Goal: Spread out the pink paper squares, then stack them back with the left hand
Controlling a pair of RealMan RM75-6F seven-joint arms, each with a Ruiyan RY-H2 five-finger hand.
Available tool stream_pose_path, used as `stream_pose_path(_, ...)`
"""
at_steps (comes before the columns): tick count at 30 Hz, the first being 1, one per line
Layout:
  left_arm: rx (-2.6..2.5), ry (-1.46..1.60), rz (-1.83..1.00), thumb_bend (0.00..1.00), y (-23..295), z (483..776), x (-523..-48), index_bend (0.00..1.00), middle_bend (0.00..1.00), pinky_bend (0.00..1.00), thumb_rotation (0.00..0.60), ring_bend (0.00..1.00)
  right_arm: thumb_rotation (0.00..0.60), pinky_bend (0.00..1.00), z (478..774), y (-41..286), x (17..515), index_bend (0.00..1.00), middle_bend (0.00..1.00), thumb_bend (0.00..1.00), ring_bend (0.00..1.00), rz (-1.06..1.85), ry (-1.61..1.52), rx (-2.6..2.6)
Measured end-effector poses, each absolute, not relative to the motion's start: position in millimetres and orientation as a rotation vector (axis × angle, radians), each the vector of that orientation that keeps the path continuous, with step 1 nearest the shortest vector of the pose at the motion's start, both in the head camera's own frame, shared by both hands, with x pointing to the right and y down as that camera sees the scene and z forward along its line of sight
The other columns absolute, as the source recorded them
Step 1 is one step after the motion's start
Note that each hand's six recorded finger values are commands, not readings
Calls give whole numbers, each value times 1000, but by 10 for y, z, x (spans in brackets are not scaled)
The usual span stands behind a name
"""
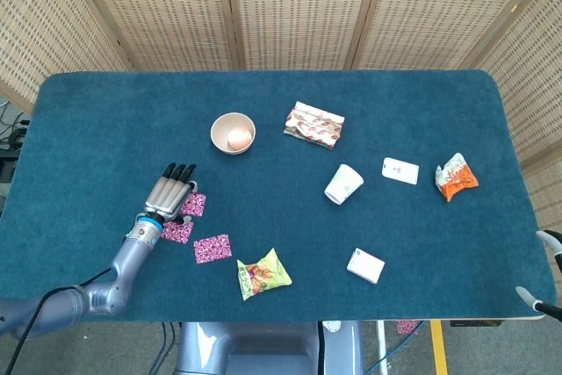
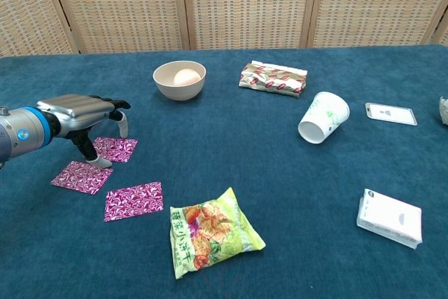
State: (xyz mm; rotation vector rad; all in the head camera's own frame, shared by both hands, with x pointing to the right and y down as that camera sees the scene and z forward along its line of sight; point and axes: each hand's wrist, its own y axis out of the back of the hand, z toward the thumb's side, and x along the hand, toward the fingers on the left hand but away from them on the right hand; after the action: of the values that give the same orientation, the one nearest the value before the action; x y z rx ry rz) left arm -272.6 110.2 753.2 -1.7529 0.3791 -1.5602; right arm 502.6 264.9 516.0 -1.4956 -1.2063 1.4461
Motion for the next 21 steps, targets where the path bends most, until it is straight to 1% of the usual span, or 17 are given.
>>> stream_pose_path(21, -1750, 393, -1574, 240, 1073, 7538, -2744, 351, 0, 0, 552, 0, 600, 0, 5166, 2647, 5035, 174, 199, 131, 0, 1450, -1208, -1493)
